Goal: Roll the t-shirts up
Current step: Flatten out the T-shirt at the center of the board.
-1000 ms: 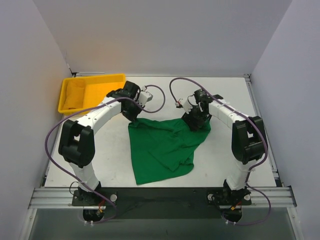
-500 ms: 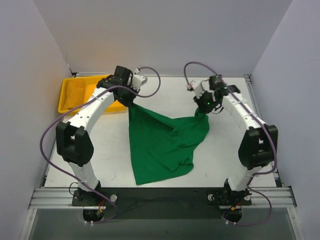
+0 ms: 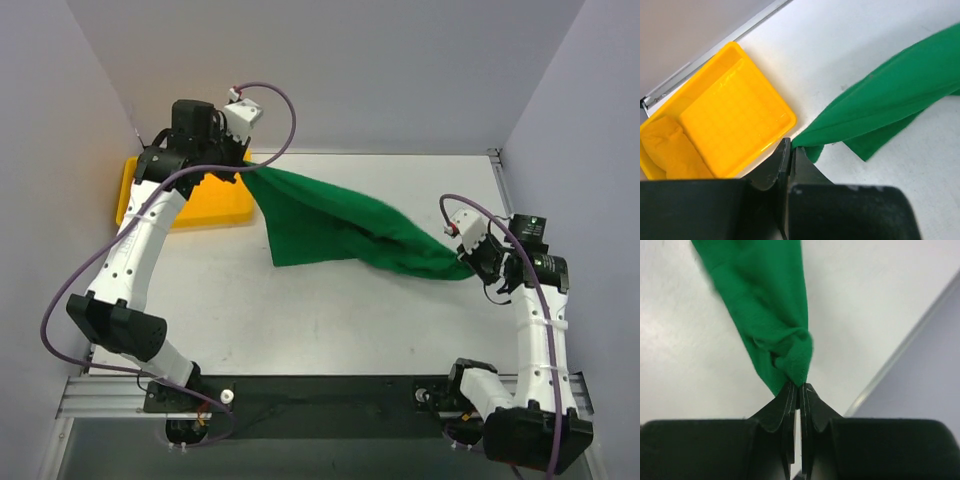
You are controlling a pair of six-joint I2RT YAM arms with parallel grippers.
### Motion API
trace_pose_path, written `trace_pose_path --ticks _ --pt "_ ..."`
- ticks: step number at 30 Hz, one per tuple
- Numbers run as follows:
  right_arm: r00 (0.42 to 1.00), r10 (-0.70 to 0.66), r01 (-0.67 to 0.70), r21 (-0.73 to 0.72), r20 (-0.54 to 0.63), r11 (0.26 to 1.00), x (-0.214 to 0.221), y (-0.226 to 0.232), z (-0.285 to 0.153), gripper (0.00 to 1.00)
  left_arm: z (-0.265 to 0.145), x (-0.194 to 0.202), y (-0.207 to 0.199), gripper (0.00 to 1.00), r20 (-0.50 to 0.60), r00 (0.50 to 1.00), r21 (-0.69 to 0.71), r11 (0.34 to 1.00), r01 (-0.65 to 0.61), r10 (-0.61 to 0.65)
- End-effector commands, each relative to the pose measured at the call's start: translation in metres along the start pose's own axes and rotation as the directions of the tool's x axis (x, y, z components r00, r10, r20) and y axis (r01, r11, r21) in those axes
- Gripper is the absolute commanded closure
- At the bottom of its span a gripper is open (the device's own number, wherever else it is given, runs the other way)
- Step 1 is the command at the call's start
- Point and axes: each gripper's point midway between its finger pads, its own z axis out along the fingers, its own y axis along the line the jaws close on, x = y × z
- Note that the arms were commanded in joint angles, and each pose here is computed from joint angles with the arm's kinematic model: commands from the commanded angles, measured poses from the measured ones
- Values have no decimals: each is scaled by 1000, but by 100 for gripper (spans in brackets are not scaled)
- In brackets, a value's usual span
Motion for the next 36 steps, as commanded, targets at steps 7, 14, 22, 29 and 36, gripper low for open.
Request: trace_pose_path --ticks 7,14,22,29,36 --pt "962 259 -264 -53 -86 963 30 -1 6 100 -52 -56 2 100 220 974 -15 999 -46 49" --pt "892 444 -440 -53 84 896 -44 -66 -4 100 -71 -120 16 100 372 926 -53 997 -54 69" --pt "848 446 -459 -24 287 888 -108 -82 -73 100 -139 -147 9 100 504 862 -57 998 -26 51" --pt "881 385 -375 -88 275 923 -98 -8 -114 100 -178 -96 -19 100 485 873 -11 998 -55 54" --pt "896 410 -389 -143 172 910 -67 18 -89 100 -148 -78 -15 100 471 877 -49 996 -81 94"
